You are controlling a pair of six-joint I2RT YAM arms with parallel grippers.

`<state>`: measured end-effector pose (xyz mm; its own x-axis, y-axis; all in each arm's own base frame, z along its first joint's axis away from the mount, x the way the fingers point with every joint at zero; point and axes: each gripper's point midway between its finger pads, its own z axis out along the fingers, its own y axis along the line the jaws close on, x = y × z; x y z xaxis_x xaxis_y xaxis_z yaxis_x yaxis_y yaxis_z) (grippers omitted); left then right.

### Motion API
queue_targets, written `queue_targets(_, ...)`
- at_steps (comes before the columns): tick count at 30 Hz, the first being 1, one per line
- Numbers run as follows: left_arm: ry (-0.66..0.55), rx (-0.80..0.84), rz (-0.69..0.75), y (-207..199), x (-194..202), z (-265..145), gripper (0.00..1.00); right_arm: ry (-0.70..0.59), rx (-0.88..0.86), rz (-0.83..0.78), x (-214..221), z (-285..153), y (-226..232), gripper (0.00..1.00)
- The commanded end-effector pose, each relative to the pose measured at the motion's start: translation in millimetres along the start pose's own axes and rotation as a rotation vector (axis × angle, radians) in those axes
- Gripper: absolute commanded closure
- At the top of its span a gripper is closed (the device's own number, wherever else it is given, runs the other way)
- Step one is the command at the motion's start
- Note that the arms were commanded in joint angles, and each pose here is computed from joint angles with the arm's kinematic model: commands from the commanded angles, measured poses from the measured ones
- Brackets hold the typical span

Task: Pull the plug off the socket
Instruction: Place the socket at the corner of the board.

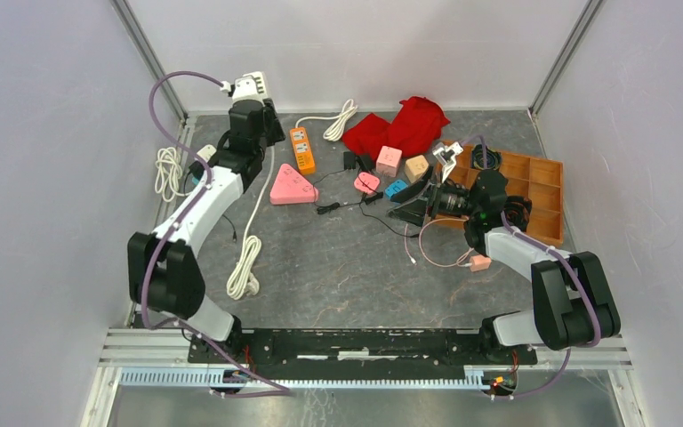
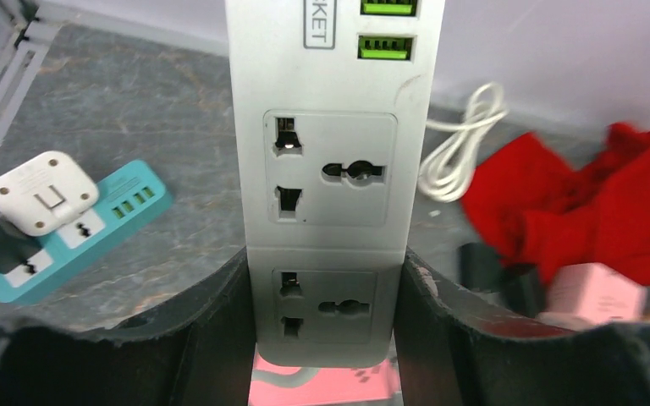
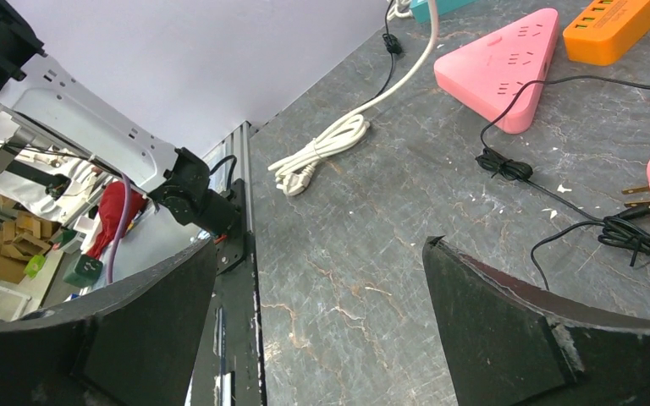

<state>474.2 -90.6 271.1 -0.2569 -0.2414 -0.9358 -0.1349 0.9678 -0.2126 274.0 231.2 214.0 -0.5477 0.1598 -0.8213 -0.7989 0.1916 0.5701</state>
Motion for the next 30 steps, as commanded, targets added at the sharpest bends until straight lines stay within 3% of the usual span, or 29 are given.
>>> queue_targets(1,0.028,0.023,0.155,16.1,-1.3,23.5,0.98,-0.007,-0.026,-0.075,-11.2,1.2,8.3,0.02)
queue_targets(6,0.121,0.033,0.19,40.2,18.7,52.6,0.98,0.002,-0.008,-0.085,-10.6,1.3,3.5,0.02)
queue_targets(18,0.374,0.073,0.298,55.8,80.2,97.9,0.95,0.007,-0.006,-0.088,-9.6,1.7,2.0,0.02)
queue_targets(30,0.506,0.078,0.432,69.5,122.9,127.5,0.92,0.013,-0.001,-0.096,-8.7,1.6,0.0,0.02)
